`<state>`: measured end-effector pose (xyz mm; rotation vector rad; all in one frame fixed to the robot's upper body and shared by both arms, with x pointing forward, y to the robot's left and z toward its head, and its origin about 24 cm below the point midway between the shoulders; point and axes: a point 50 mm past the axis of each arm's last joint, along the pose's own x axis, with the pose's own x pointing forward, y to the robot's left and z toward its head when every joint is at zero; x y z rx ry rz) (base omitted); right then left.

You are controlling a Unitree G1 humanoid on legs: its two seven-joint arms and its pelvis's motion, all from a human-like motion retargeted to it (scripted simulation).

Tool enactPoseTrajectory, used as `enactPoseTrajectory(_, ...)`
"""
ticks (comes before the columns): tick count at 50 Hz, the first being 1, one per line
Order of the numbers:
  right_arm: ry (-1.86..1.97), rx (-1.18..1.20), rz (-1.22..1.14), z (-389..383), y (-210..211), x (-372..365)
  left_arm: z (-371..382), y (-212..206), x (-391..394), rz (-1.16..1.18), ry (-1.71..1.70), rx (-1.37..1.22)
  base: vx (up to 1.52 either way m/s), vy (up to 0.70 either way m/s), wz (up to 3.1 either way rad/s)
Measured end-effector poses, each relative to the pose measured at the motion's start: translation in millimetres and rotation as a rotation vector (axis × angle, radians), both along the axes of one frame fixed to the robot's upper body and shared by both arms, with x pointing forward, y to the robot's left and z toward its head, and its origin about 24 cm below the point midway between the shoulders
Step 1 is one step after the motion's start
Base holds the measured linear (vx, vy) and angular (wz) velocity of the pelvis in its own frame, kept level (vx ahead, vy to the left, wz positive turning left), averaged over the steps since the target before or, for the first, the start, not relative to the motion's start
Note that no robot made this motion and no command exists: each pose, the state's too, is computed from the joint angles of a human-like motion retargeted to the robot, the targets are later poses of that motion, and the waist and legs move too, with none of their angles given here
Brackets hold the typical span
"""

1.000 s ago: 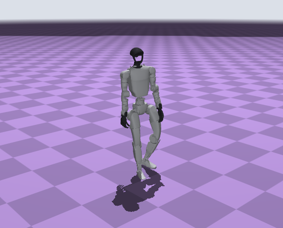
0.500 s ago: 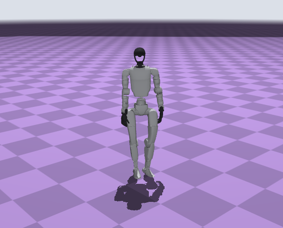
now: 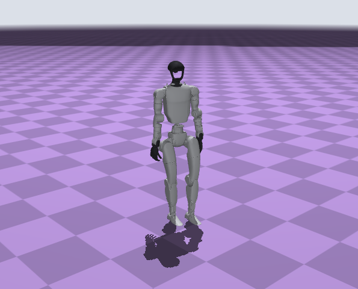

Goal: In place motions

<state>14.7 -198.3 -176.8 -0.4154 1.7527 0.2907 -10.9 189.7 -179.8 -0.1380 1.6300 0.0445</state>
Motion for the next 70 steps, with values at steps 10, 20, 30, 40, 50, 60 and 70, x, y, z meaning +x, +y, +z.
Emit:
enactPoseTrajectory(10,-0.053,-0.034,-0.031,5.2,-29.6,15.0,-0.5,0.0,18.2,-0.044,-0.053,0.018,-0.02,-0.19,2.43)
enactPoseTrajectory(20,0.028,-0.078,-0.029,7.3,-39.8,-9.9,1.6,16.3,13.1,0.007,-0.028,0.125,0.43,-0.30,3.33)
enactPoseTrajectory(30,-0.078,0.031,-0.059,2.2,-22.3,3.9,3.1,5.5,-22.7,0.103,0.109,0.213,0.64,-0.28,0.96)
enactPoseTrajectory(40,-0.230,0.000,-0.097,2.3,-16.2,32.5,0.6,5.0,4.9,0.047,0.018,0.108,0.41,-0.33,1.57)
enactPoseTrajectory(50,-0.295,0.090,0.032,3.2,2.8,55.2,6.3,39.1,28.5,-0.006,-0.049,0.166,0.07,-0.39,1.35)
enactPoseTrajectory(60,-0.282,0.139,0.081,3.3,9.8,58.7,4.2,20.0,11.1,-0.050,0.054,0.081,-0.09,-0.09,0.24)
enactPoseTrajectory(70,-0.187,0.109,-0.004,-0.1,3.4,32.3,-1.2,-15.3,1.6,-0.113,0.024,-0.006,0.02,0.07,0.30)
